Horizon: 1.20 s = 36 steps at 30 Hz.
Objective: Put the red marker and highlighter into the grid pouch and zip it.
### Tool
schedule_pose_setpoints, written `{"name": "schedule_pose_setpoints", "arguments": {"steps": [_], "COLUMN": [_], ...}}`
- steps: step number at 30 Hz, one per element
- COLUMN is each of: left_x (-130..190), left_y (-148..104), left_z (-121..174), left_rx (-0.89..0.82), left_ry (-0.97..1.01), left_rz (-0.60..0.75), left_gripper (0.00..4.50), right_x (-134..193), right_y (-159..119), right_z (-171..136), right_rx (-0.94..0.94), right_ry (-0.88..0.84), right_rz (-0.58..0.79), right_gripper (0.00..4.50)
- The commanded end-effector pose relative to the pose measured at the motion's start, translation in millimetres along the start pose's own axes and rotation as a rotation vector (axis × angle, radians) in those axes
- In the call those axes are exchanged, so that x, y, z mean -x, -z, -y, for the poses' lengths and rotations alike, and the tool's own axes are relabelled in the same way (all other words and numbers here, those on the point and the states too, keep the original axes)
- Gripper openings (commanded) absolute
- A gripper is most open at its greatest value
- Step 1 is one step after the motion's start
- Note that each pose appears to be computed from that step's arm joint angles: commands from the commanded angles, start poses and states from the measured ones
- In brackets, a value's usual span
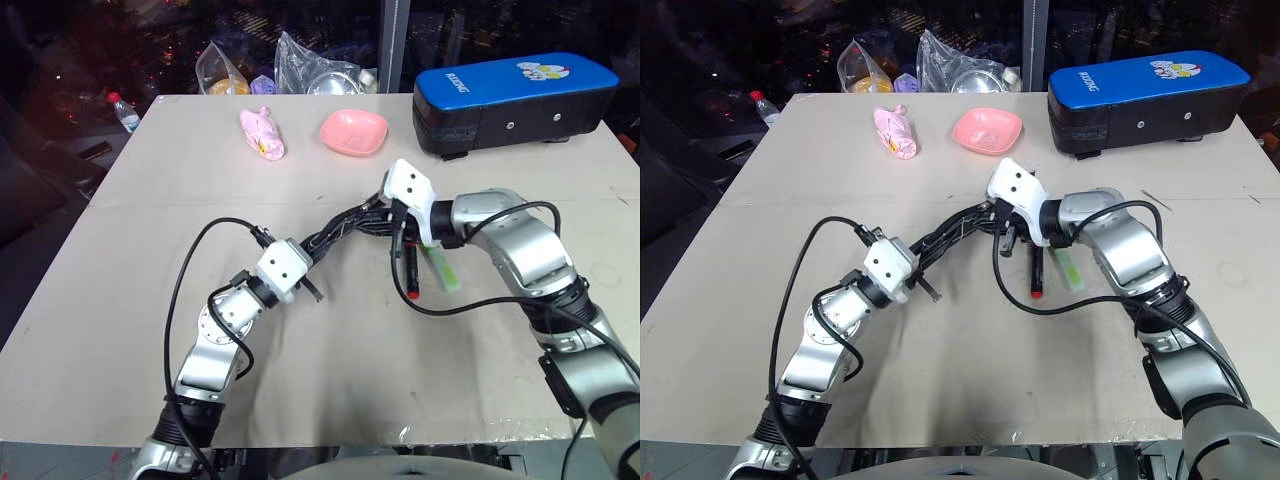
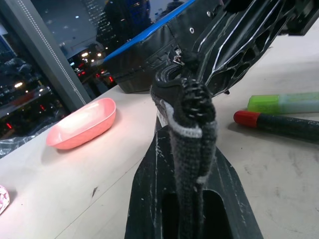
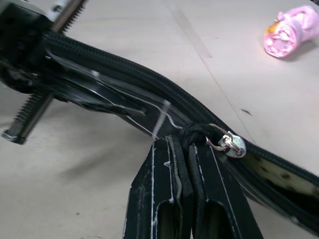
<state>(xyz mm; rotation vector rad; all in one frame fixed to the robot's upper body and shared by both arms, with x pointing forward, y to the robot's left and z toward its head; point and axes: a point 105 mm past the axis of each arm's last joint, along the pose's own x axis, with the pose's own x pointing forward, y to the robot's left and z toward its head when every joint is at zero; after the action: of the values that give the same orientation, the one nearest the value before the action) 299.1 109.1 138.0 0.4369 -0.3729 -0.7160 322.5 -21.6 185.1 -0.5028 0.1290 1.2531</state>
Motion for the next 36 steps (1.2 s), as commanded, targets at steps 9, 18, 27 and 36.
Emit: {"name": "schedule_pose_setpoints", "arguments": {"steps": [9,18,27,36], "left_x": [-4,-7,-9,-3], "left_y": [-1,0,-4,-5], "left_z": [0,-2,1,-10], "left_rx": [-0.014,-0.004,-0.002,-0.006], "left_ry": [0.002,-0.015,0.0,-0.033], "left_rz": [0.019,0.019,0.032,0.023], "left_gripper": [0.0,0.0,0.0,0.0], "right_x": [-4,-9,-10,52], "right_y": [-33,-39,-37,-24], "right_z": [-32,-56,-21,-19], "right_rx": [0.141,0.162,0.112,-0.056], "right_ry": [-0.126,-0.227,-0.034,-0.071], "right_rz": [0.035,0.078,0.112,0.13], "right_gripper": [0.04,0.04,0.57,4.42]}}
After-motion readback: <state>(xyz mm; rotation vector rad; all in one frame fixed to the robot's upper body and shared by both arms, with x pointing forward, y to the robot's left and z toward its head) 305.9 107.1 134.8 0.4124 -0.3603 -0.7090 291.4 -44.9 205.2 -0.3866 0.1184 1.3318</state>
